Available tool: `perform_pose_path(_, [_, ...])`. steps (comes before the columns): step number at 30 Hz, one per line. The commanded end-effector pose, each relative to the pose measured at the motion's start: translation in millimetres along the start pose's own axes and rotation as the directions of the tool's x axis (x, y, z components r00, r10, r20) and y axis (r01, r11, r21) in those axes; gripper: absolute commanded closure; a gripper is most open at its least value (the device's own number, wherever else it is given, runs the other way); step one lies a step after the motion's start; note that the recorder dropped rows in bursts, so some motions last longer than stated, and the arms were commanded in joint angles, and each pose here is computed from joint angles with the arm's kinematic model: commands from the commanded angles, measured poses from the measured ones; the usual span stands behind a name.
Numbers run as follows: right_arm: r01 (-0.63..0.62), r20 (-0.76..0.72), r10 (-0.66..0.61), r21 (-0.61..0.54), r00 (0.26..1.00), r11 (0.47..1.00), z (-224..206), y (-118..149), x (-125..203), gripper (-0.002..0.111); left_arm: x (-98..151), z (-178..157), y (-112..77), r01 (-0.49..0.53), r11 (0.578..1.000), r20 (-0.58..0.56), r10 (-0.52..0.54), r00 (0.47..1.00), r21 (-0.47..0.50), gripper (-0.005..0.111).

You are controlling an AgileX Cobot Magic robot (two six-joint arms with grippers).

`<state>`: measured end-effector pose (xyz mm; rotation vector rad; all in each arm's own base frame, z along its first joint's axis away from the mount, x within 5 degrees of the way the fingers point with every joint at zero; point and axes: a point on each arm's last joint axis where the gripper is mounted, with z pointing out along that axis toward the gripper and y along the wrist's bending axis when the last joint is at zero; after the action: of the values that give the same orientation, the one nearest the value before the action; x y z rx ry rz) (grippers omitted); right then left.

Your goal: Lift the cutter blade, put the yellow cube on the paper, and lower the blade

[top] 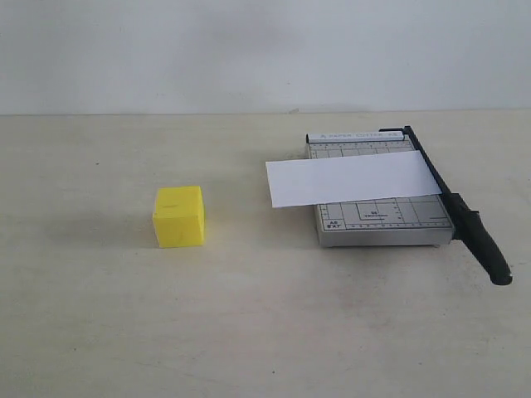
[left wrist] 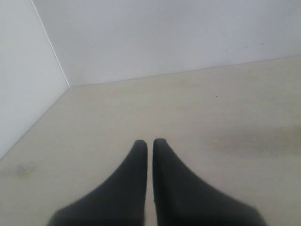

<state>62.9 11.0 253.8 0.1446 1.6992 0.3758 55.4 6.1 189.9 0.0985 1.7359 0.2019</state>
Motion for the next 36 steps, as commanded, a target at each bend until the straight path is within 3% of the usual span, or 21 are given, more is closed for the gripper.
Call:
perform_pose_path(1, [0.147, -0.158, -0.137, 0.058, 0.978, 0.987, 15, 6, -27, 0.041, -2, -1, 0.3, 0.013, 1.000, 0.019, -0.012, 1.000, -0.003, 0.102])
perform_pose_path(9, [0.312, -0.511, -0.225, 0.090, 0.830, 0.946, 99, 12, -59, 0.041, -2, -1, 0.3, 0.013, 1.000, 0.019, -0.012, 1.000, -0.003, 0.102])
perform_pose_path(13, [0.343, -0.693, -0.216, 0.047, 0.688, 0.938, 155, 9, -47, 0.041, -2, -1, 0.3, 0.013, 1.000, 0.019, -0.012, 1.000, -0.003, 0.102])
perform_pose_path(20, [0.353, -0.849, -0.173, 0.016, 0.499, 0.936, 210, -7, -2, 0.041, -2, -1, 0.3, 0.013, 1.000, 0.019, -0.012, 1.000, -0.003, 0.102])
perform_pose_path(36, [0.417, -0.879, -0.199, -0.001, 0.432, 0.909, 242, -27, 40, 0.041, -2, -1, 0.3, 0.013, 1.000, 0.019, -0.012, 1.000, -0.003, 0.102])
